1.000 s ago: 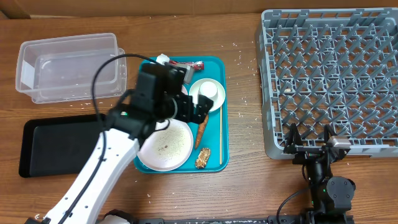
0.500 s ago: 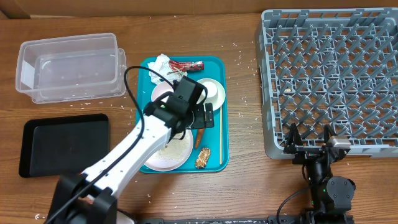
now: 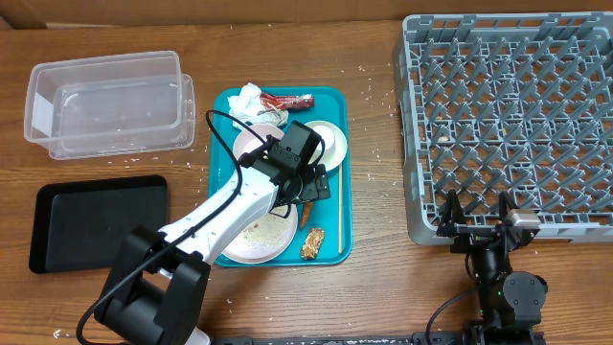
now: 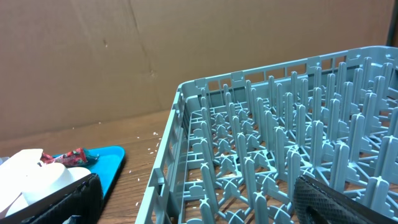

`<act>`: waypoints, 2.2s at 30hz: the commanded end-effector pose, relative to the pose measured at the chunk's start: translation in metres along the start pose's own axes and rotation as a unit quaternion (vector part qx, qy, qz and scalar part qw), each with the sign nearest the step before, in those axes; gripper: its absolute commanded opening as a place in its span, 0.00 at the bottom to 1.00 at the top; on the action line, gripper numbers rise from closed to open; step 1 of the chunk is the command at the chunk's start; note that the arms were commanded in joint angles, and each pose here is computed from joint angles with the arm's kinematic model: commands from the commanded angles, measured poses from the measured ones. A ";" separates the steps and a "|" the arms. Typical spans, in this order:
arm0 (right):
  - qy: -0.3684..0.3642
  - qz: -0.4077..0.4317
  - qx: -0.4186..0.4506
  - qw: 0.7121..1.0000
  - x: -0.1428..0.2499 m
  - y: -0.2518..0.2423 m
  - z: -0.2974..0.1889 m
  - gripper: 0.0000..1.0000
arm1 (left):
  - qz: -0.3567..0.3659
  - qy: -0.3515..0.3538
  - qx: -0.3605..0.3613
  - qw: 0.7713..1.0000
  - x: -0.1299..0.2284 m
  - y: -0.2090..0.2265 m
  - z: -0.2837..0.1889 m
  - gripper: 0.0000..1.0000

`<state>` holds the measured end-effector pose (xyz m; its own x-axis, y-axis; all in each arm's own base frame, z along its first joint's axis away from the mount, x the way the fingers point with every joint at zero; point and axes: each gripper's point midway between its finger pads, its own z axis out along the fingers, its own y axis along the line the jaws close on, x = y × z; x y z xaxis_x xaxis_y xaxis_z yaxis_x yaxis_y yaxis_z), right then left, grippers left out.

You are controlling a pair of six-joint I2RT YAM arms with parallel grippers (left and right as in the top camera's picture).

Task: Sort waste into correct bins and load items into the dishwasher
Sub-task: 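Move the left gripper over the white rice plate on the teal tray, then lower the left gripper and grasp the rim of the white plate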

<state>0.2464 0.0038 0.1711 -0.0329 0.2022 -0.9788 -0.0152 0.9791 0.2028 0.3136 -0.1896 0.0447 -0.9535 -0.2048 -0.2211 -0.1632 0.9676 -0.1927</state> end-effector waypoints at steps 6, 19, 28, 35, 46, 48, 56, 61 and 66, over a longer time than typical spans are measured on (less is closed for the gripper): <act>-0.002 -0.002 -0.005 1.000 0.002 0.002 0.000 1.00 | -0.023 -0.012 -0.005 1.000 -0.010 0.002 -0.001 0.94; -0.002 -0.002 -0.005 1.000 0.002 0.002 0.000 1.00 | -0.027 -0.024 -0.042 0.999 -0.012 0.017 -0.001 0.72; -0.002 -0.002 -0.005 1.000 0.002 0.002 0.000 1.00 | -0.026 -0.015 -0.051 0.998 -0.008 0.021 0.002 0.66; -0.002 -0.002 -0.005 1.000 0.002 0.002 0.000 1.00 | -0.025 -0.006 -0.059 0.998 -0.005 0.023 0.011 0.64; -0.002 -0.002 -0.005 1.000 0.002 0.002 0.000 1.00 | -0.023 0.000 -0.073 0.997 -0.003 0.027 0.023 0.58; -0.002 -0.002 -0.005 1.000 0.002 0.002 0.000 1.00 | -0.021 -0.005 -0.076 0.997 -0.004 0.027 0.023 0.57; -0.002 -0.002 -0.005 1.000 0.002 0.002 0.000 1.00 | 0.004 -0.008 -0.079 0.997 0.005 0.018 0.023 0.50; -0.002 -0.002 -0.005 1.000 0.002 0.002 0.000 1.00 | 0.013 -0.006 -0.082 0.997 0.010 0.014 0.025 0.50; -0.002 -0.002 -0.005 1.000 0.002 0.002 0.000 1.00 | 0.013 -0.007 -0.098 0.995 0.010 0.020 0.029 0.50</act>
<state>0.2464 0.0038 0.1711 -0.0329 0.2018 -0.9789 -0.0152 0.9792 0.2024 0.3046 -0.1798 0.0166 -0.9583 -0.1733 -0.2273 -0.1702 0.9848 -0.0331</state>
